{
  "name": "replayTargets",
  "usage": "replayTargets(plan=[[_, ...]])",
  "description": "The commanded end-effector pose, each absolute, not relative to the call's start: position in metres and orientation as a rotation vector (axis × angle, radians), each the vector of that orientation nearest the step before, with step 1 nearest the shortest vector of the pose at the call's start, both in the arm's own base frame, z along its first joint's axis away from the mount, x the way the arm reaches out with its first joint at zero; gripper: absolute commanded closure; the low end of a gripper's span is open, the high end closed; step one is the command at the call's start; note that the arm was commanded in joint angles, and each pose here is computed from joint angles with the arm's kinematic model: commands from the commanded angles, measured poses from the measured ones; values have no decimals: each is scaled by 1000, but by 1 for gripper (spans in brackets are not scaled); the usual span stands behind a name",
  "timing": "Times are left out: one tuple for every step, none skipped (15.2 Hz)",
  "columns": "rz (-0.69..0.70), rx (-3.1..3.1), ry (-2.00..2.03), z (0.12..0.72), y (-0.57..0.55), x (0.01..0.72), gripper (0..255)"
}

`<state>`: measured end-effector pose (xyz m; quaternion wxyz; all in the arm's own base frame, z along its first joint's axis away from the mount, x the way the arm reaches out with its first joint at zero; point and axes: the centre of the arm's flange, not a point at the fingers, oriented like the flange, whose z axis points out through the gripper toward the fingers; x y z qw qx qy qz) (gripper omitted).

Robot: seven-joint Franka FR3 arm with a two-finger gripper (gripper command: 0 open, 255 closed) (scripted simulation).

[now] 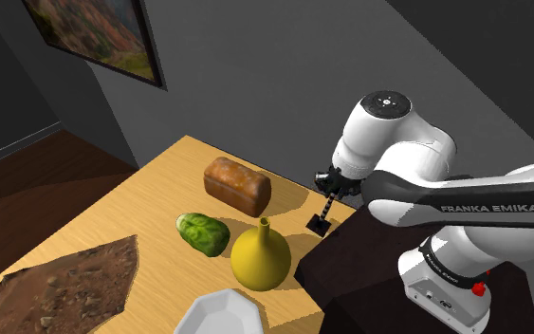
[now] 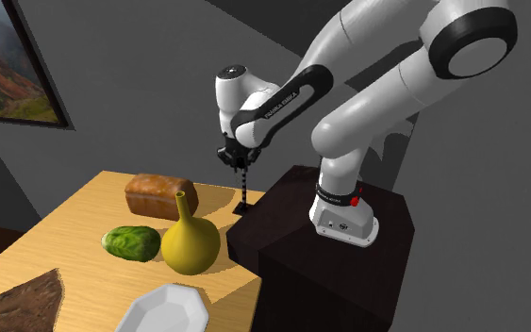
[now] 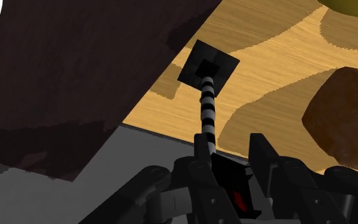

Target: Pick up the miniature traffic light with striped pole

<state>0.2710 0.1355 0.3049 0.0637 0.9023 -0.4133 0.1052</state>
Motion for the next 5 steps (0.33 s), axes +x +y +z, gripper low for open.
replayTargets(plan=[[316,2725,-1248,315,136,271,255],[316,2725,-1248,320,136,271,255],[316,2725,-1248,325,136,271,255],[316,2725,-1248,326,136,271,255],[316,2725,-1248,326,136,271,255]])
